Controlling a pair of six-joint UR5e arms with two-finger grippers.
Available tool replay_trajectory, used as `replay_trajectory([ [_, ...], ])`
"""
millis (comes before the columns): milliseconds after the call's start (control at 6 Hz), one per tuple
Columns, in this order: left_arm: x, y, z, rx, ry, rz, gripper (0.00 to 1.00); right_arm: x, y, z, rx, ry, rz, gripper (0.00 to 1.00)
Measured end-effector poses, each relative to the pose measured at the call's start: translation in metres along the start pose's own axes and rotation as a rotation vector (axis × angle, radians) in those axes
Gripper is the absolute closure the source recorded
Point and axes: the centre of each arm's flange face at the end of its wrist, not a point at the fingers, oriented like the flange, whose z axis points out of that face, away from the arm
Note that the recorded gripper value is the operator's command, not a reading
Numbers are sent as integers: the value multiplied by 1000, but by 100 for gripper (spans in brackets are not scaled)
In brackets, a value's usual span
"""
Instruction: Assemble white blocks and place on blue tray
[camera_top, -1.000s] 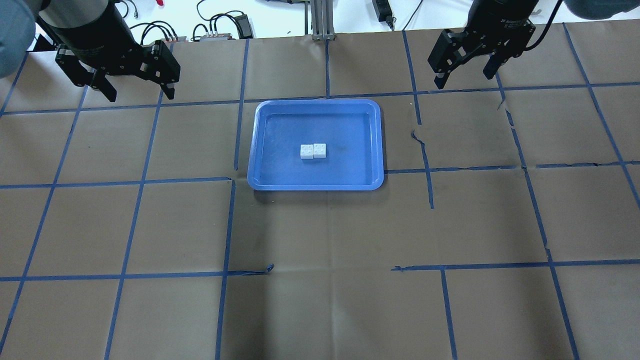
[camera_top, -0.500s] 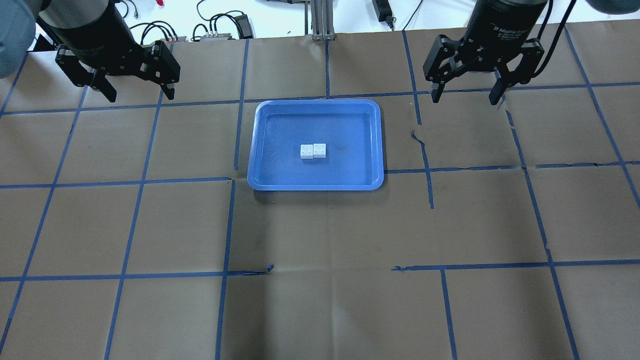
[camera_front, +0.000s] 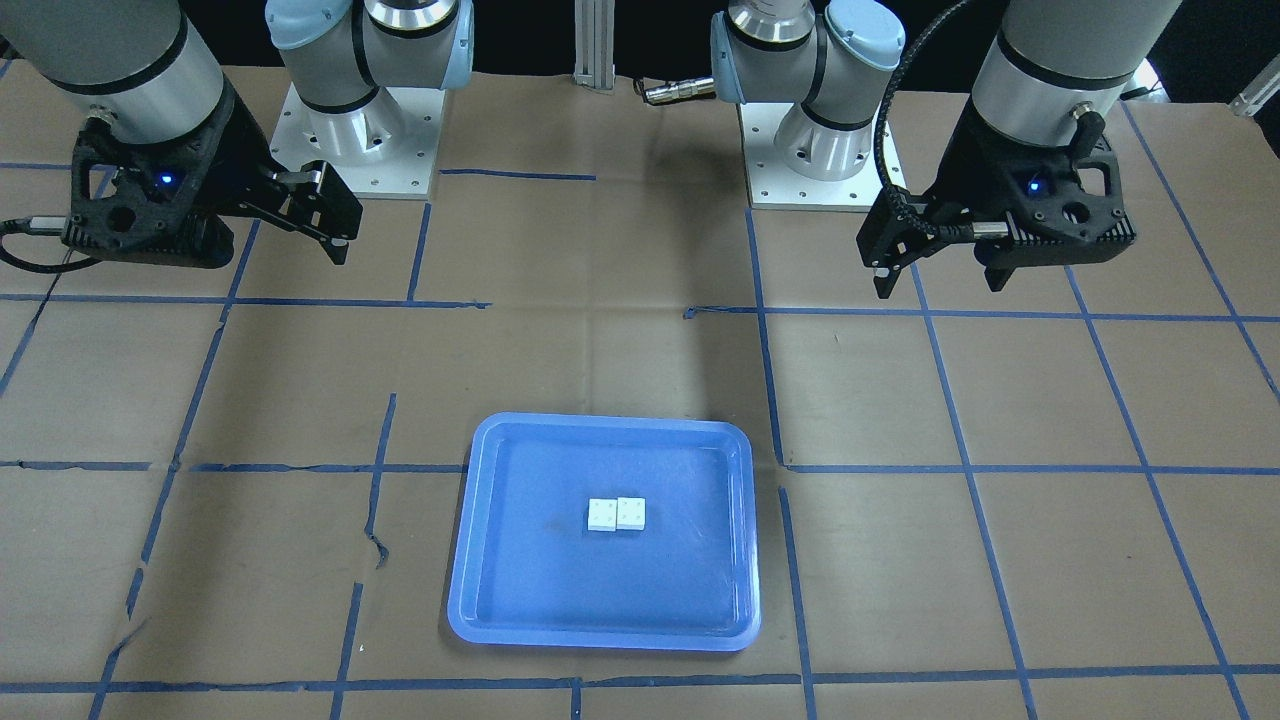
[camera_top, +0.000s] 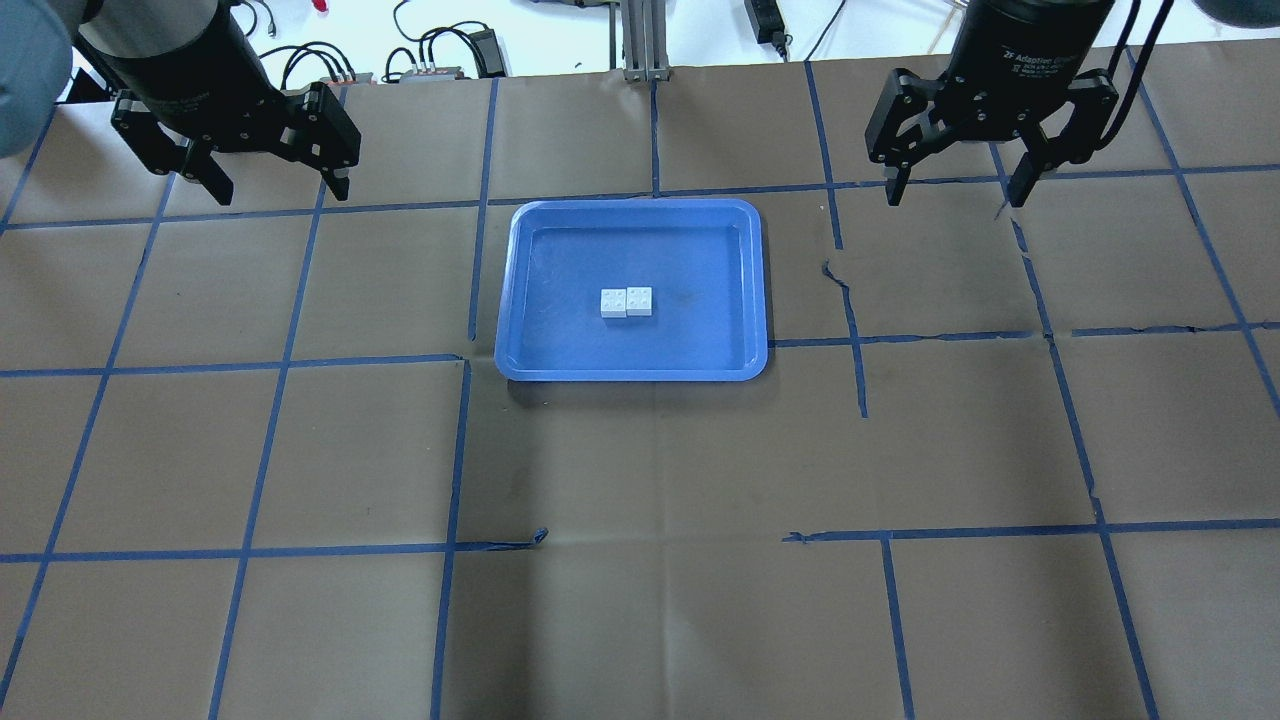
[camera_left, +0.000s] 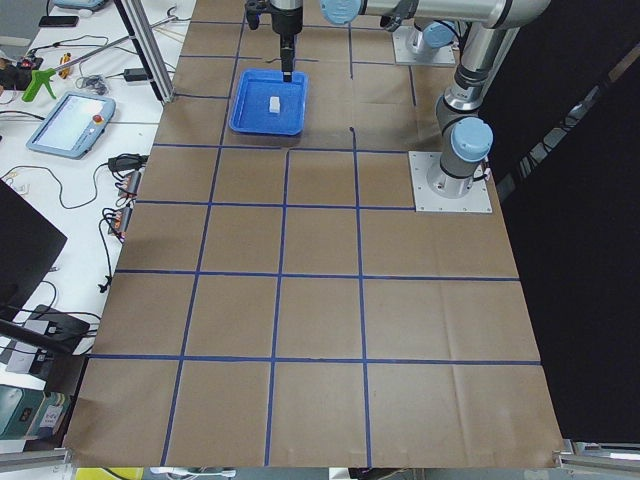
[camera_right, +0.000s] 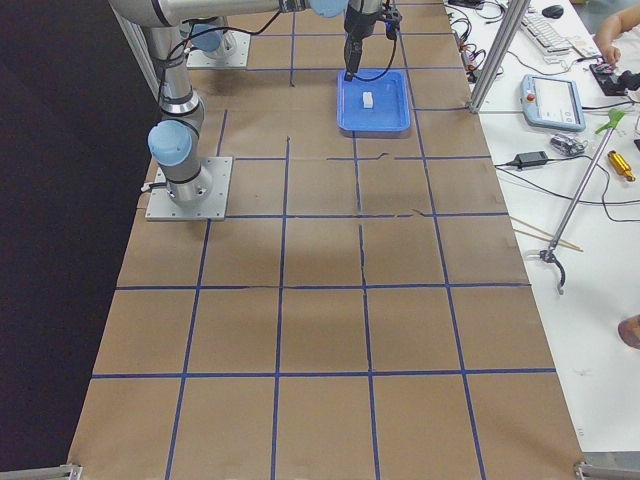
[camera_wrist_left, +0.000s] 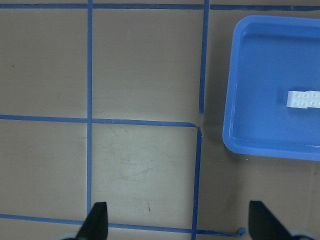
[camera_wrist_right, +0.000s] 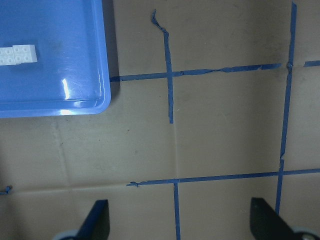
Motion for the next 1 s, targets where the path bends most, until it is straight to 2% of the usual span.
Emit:
replay_trajectory([
  [667, 1, 1, 0, -1, 0, 3, 1, 4, 34, 10, 4, -4, 1, 0],
  [1000, 1, 1, 0, -1, -1, 3, 1, 5, 36, 11, 13, -5, 3, 0],
])
